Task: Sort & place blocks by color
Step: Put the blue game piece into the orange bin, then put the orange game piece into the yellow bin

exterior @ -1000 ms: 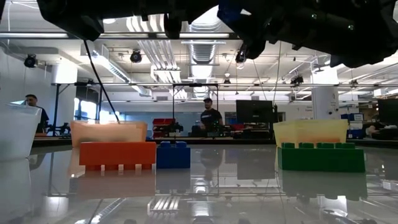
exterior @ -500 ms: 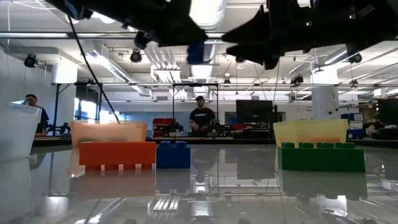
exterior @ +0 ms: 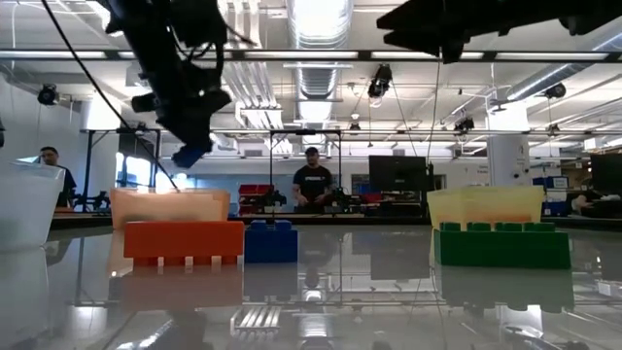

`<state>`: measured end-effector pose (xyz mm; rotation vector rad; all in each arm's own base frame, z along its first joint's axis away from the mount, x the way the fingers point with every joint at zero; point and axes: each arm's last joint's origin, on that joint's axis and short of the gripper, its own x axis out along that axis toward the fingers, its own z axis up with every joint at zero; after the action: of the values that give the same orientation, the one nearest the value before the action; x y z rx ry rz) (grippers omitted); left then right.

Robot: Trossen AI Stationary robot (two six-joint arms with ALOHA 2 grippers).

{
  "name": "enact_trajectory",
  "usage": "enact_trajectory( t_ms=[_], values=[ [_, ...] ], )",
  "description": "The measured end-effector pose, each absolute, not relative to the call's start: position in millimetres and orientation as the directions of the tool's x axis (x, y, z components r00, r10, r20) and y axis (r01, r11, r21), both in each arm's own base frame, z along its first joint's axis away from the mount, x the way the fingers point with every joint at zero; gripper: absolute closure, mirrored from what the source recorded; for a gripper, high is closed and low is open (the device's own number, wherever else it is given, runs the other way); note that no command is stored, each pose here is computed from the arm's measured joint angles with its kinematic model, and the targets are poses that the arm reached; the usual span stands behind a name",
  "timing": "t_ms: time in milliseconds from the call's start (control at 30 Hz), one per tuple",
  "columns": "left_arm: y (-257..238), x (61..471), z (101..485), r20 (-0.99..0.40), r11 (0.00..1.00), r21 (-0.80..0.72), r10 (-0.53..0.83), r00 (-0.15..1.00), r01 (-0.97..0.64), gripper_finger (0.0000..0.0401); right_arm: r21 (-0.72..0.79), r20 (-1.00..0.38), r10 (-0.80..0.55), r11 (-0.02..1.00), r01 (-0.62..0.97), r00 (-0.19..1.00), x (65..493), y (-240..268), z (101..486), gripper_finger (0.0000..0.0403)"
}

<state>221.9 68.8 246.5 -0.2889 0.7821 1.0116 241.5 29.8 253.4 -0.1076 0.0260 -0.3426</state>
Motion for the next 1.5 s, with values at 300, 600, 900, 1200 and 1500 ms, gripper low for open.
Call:
enact_trajectory(
  t_ms=[300,600,900,1200,1500],
  values=[
    [136,199,236,-0.852,0.634,0.22,0.495,0.171,-0.741,0.0276,-0.15,0.01,-0.337,0.931,0.334,0.942,233,28,262,0.0175],
    [158,212,226,-0.915,0.869,0.307,0.382,0.131,-0.389,0.0276,-0.162,-0.01,-0.337,0.93,0.331,0.942,234,28,260,0.0175],
    [163,218,206,-0.933,0.907,0.337,0.358,0.04,-0.253,0.0244,-0.168,-0.035,-0.337,0.93,0.327,0.941,234,28,257,0.0177],
    [162,216,211,-0.926,0.891,0.344,0.374,0.05,-0.296,0.0239,-0.16,-0.036,-0.337,0.931,0.327,0.941,234,28,257,0.0177],
    [136,220,232,-0.905,0.836,0.305,0.404,0.136,-0.457,0.0237,-0.157,-0.051,-0.337,0.932,0.326,0.94,234,28,255,0.0177]
  ],
)
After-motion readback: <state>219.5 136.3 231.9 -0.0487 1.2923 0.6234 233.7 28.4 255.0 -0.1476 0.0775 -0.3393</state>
